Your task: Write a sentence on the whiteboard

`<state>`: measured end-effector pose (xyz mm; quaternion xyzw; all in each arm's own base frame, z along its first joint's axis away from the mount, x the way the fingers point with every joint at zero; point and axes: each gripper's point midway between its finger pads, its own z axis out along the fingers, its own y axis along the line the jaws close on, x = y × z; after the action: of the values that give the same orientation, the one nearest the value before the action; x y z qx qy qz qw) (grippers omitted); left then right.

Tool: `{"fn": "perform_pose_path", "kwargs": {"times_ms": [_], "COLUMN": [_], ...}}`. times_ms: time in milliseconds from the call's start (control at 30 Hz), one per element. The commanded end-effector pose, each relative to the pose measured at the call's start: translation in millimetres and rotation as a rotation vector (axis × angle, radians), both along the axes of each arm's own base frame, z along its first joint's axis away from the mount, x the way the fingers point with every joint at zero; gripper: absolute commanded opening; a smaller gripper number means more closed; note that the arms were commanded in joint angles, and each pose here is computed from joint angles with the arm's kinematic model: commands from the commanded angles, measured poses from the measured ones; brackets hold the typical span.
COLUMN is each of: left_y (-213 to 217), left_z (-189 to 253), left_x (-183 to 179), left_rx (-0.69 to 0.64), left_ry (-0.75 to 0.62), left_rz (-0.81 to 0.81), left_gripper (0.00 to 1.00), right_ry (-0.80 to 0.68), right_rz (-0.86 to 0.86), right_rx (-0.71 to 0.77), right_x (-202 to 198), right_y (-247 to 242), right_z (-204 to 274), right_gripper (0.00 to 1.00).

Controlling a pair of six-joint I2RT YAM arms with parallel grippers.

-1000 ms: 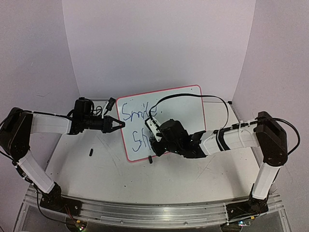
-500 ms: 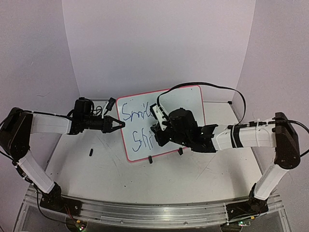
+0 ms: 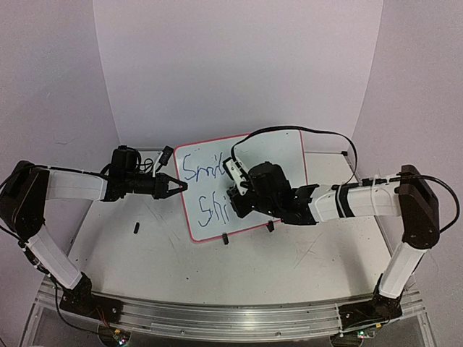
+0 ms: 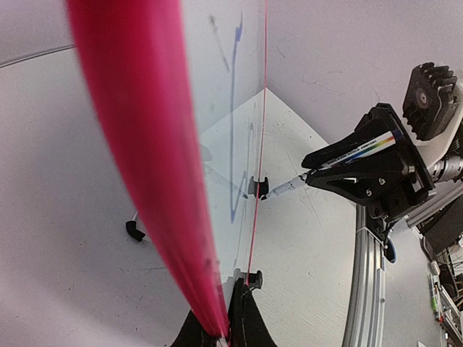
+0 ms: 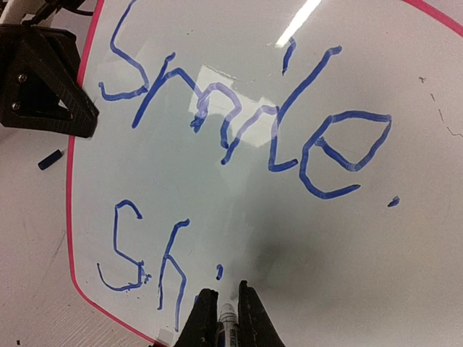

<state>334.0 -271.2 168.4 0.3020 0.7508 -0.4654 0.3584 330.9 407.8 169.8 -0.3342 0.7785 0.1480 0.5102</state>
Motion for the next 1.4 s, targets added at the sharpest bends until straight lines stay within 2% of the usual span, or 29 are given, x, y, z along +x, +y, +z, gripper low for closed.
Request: {"fn": "perform_pose_path", "kwargs": {"times_ms": [0, 367, 1100, 1367], "left_y": [16.4, 17.0, 16.1, 16.0], "left_z": [-53.9, -52.3, -51.8, -52.3], "left_x": [12.5, 12.2, 11.7, 10.7], "left_rx": [0.201, 0.201, 0.200, 0.202], "left_ry": [0.009, 0.004, 0.003, 0.003], "left_rz": [0.111, 0.114, 0.112, 0.112], "left_gripper": [0.00, 0.00, 0.00, 0.00], "right_ry": [-0.050, -0.023, 0.077, 0.014], "right_rz": [-0.012, -0.017, -0.006, -0.042], "right_rx": [0.025, 0.002, -0.012, -0.004], "right_x": [9.4, 8.4, -24.8, -10.2], "right_y": [9.5, 8.1, 1.6, 7.0], "right_z": [18.7, 1.0, -32.1, -15.5], "right_gripper": [0.00, 0.00, 0.00, 0.00]}}
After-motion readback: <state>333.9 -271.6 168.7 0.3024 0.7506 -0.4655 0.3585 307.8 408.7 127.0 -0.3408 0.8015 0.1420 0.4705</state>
